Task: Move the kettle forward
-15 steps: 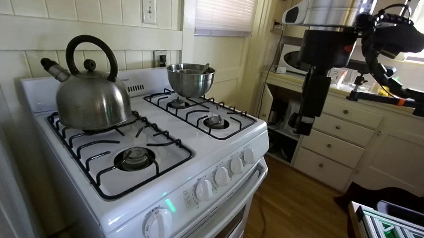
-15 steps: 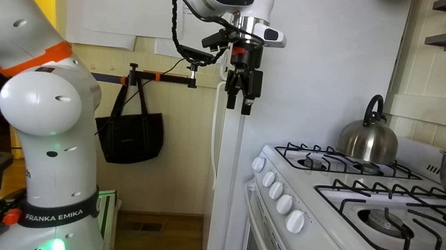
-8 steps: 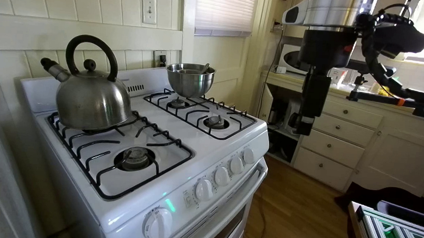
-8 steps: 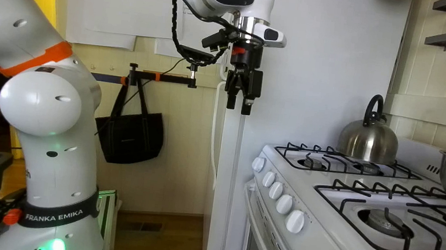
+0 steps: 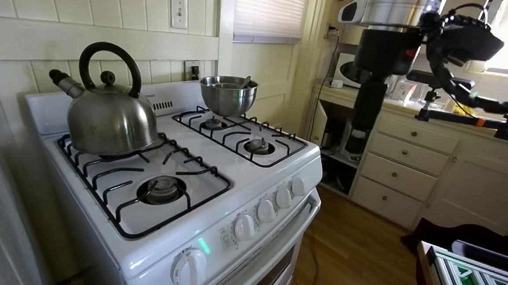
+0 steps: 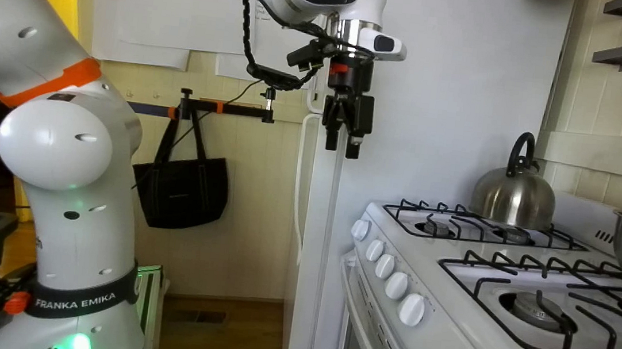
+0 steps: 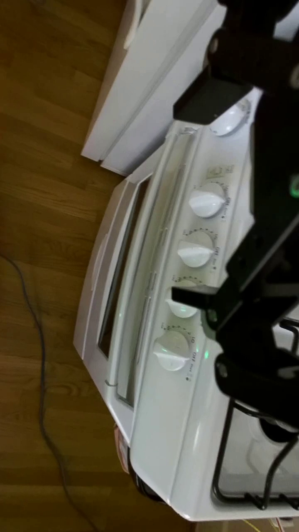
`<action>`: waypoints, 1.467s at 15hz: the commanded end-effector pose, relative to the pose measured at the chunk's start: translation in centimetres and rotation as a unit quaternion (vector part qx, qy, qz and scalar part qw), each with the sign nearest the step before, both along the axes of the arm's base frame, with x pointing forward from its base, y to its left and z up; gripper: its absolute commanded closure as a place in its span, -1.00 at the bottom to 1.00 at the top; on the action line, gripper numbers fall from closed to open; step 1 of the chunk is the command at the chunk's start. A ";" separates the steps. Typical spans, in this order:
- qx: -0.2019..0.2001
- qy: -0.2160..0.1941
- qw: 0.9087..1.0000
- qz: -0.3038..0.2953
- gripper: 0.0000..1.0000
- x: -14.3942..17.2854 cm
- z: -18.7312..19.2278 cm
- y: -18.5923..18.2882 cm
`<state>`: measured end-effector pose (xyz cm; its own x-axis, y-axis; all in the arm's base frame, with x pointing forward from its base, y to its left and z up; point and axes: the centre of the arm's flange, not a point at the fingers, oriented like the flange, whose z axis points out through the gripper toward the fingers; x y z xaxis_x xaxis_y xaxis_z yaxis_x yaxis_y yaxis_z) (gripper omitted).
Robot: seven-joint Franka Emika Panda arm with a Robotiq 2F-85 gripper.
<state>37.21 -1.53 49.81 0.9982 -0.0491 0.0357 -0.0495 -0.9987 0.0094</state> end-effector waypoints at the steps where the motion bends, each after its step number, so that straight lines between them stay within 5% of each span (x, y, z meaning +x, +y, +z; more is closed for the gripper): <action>1: 0.044 -0.078 0.996 -0.015 -1.00 2.2 2.4 -5.2; 7: 0.080 -0.183 0.976 -0.092 -1.00 4.4 6.2 -14.1; 11: 0.086 -0.243 0.959 -0.121 -1.00 8.0 9.0 -14.3; 14: 0.069 -0.259 0.962 -0.043 -1.00 11.4 11.5 -13.2; 17: 0.078 -0.261 0.962 -0.026 -1.00 15.2 13.1 -12.3; 18: 0.064 -0.268 0.960 -0.039 -1.00 11.7 12.1 -11.7; 22: 0.065 -0.269 0.960 -0.033 -1.00 14.4 12.3 -11.5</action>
